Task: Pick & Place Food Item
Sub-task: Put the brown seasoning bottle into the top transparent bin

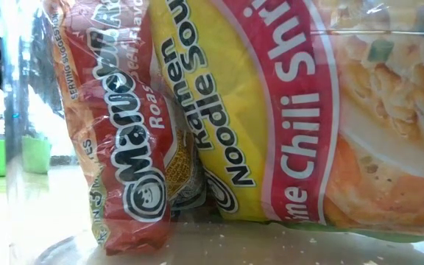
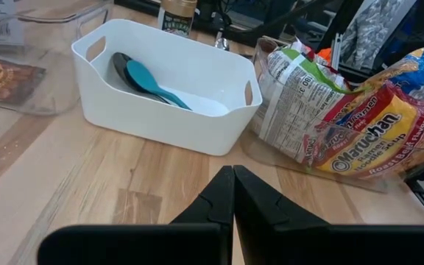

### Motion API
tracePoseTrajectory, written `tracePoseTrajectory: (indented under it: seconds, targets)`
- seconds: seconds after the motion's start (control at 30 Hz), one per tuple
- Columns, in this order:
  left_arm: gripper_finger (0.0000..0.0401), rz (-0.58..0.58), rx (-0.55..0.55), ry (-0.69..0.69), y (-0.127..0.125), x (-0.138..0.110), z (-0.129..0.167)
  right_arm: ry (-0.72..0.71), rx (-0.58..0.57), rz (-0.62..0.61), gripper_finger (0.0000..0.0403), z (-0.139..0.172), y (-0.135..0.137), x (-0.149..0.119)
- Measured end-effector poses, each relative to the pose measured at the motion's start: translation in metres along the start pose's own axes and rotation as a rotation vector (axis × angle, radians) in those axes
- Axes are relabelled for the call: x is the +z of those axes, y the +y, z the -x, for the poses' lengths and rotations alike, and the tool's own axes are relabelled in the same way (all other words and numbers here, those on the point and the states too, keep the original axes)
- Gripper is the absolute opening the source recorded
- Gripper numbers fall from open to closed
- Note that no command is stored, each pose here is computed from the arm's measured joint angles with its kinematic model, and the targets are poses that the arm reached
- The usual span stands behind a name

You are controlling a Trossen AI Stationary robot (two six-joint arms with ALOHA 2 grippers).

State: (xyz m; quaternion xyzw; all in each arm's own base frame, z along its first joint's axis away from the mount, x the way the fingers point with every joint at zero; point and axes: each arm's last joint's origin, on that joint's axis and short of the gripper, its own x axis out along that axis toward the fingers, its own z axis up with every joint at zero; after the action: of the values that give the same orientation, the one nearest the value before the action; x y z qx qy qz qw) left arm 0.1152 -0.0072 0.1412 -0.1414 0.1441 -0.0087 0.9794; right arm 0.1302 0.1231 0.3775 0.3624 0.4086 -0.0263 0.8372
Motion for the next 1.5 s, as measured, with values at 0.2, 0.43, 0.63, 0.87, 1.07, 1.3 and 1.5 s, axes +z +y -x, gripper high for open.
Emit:
tracePoseTrajectory:
  seconds: [0.2, 0.43, 0.63, 0.87, 1.07, 1.3, 1.5]
  targets:
    - [0.0000, 0.000, 0.000, 0.000, 0.000, 0.000, 0.000, 0.049, -0.055, 0.028, 0.0266, -0.029, 0.017, -0.017]
    - [0.0000, 0.000, 0.000, -0.001, 0.000, 0.000, 0.000, 0.058, -0.043, 0.158, 0.0273, -0.066, 0.038, -0.030]
    - [0.0000, 0.000, 0.000, -0.001, 0.000, 0.000, 0.000, 0.086, -0.150, 0.241, 0.0273, -0.091, 0.037, -0.035]
    - [0.0000, 0.000, 0.000, -0.001, 0.000, 0.000, 0.000, 0.208, -0.239, 0.266, 0.0273, -0.115, 0.030, -0.032]
    - [0.0000, 0.000, 0.000, -0.001, 0.000, 0.000, 0.000, 0.298, -0.272, 0.257, 0.0295, -0.139, 0.022, -0.016]
    - [0.0000, 0.000, 0.000, -0.001, 0.000, 0.000, 0.000, 0.344, -0.327, 0.383, 0.0339, -0.162, 0.014, -0.009]
    - [0.0000, 0.000, 0.000, -0.001, 0.000, 0.000, 0.000, 0.407, -0.383, 0.532, 0.0330, -0.182, 0.014, -0.029]
